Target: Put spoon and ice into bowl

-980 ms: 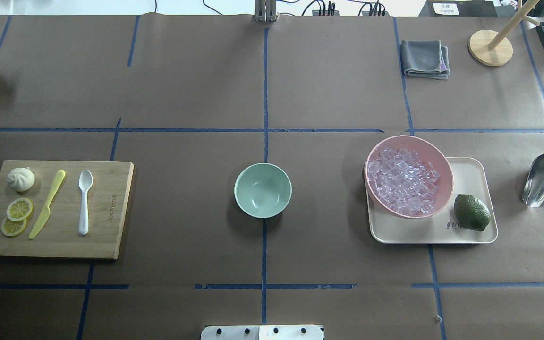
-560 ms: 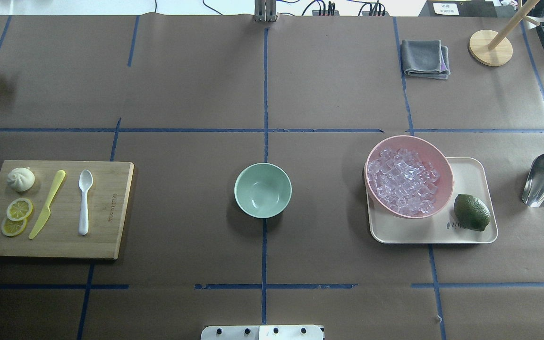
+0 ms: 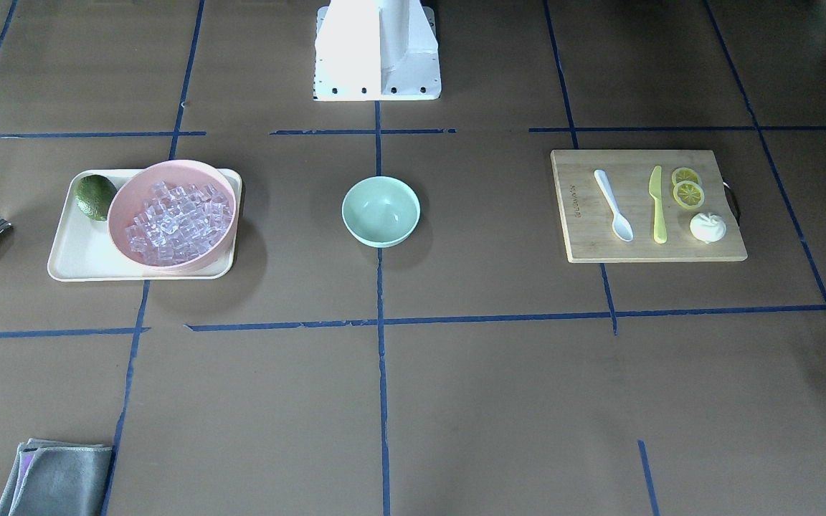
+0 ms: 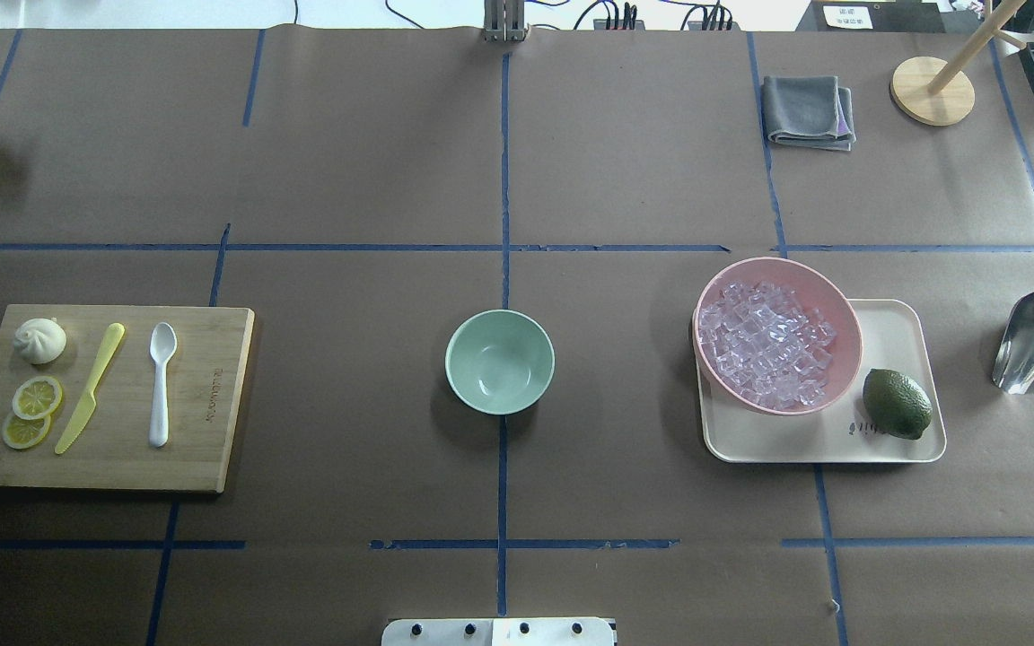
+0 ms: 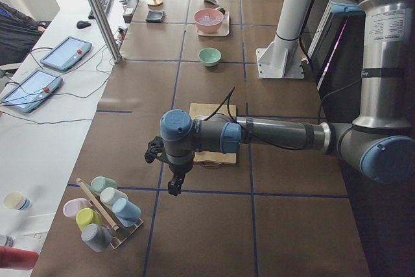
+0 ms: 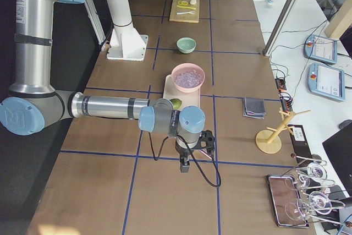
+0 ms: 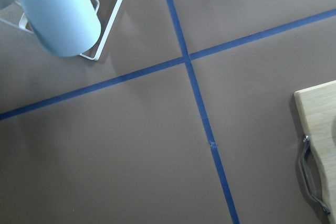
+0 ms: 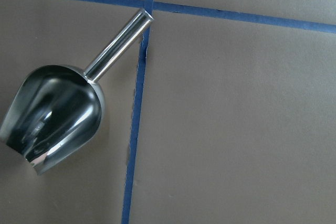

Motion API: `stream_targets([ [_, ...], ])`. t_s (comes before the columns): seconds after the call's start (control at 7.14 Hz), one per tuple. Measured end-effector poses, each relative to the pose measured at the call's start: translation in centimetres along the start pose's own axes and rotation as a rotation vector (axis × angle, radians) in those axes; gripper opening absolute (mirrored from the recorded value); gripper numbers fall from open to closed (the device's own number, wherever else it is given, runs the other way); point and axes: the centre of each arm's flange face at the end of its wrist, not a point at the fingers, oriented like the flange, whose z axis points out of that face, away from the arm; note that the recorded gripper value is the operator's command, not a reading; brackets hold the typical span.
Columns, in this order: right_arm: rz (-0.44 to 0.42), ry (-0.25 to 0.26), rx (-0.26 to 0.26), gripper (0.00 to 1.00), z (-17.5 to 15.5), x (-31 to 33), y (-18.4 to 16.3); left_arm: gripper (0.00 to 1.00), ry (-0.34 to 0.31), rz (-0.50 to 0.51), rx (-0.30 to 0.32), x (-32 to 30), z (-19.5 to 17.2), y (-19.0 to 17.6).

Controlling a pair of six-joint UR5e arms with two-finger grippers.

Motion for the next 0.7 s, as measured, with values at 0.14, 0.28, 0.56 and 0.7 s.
stream_targets([
  [0.14, -0.01, 0.002, 0.006, 1.0, -0.3, -0.5, -0.4, 1.0, 0.003, 0.004, -0.001, 0.1, 0.1, 0.0],
  [0.28, -0.024, 0.0, 0.01, 0.99, -0.5, -1.2, -0.9, 1.0, 0.006, 0.002, -0.005, 0.1, 0.3, 0.1],
  [0.56, -0.041, -0.026, 0.01, 1.0, -0.2, -2.0, -1.2, 1.0, 0.006, 0.001, -0.002, 0.2, 0.2, 0.0],
  [0.7, -0.056, -0.033, 0.025, 0.99, 0.2, -1.8, -1.3, 1.0, 0.007, -0.008, 0.0, 0.8, 0.1, -0.4],
])
